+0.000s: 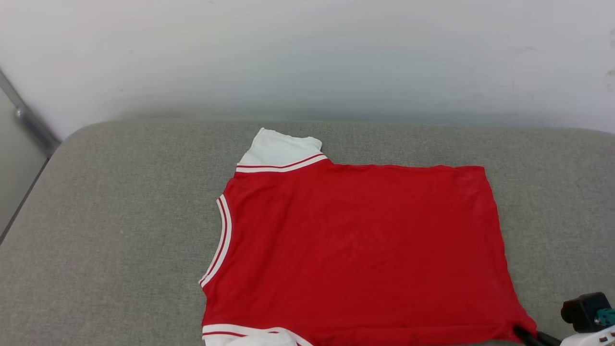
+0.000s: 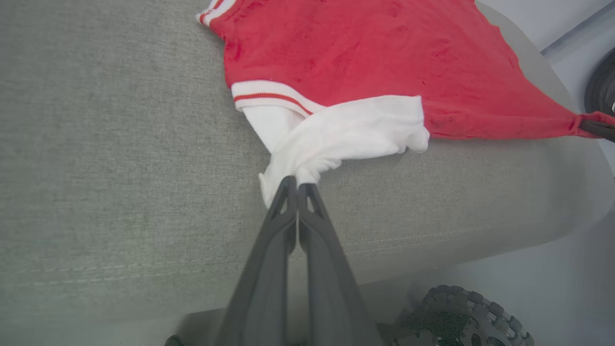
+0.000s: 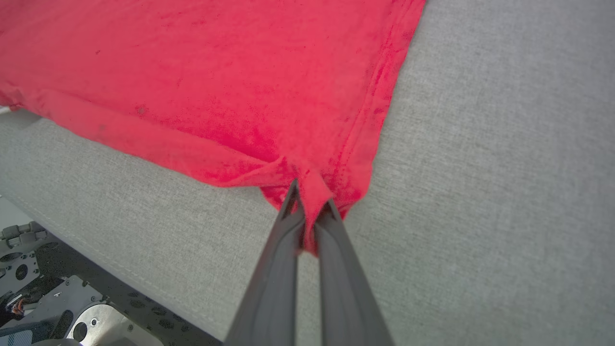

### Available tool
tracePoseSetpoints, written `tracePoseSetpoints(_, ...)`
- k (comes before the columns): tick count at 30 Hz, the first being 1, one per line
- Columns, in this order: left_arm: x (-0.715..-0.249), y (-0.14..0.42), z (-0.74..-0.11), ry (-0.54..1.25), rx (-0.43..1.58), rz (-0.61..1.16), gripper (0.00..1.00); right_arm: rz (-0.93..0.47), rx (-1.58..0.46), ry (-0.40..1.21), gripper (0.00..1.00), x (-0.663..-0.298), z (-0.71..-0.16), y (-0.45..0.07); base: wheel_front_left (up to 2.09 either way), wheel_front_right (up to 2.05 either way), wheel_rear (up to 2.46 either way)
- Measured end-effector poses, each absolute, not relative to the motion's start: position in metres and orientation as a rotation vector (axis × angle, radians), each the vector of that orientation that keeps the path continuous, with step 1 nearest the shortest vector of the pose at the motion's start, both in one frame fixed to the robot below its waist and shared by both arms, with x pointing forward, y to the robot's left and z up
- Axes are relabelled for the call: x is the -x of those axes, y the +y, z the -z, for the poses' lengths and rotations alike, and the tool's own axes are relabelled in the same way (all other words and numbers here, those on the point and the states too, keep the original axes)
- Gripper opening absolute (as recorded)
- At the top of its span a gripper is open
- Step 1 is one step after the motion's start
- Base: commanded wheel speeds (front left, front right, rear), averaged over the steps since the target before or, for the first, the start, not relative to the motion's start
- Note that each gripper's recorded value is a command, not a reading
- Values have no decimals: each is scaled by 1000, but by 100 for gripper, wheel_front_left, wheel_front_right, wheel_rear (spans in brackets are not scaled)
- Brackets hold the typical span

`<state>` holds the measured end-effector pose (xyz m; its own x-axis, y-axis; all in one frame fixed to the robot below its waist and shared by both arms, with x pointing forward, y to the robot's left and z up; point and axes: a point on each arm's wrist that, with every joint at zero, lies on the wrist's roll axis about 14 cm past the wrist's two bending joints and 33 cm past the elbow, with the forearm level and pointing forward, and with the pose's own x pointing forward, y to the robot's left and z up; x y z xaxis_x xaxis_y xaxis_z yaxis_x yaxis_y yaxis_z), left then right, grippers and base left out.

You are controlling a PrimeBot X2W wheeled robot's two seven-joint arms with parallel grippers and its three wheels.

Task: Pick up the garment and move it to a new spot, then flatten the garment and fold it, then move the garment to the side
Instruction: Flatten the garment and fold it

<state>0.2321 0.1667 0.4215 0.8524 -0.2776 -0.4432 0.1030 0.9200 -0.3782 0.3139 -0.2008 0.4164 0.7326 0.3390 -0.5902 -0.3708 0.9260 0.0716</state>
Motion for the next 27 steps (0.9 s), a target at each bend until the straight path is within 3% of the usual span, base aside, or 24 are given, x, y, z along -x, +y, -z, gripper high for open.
tracePoseSetpoints(16,-374,169,-485,225,117,351,0,-339,28,557,0,-371,-444,-204,0,0,0)
tracePoseSetpoints(27,-444,174,-459,295,78,368,0,-348,53,610,0,-410,-425,-201,0,0,0)
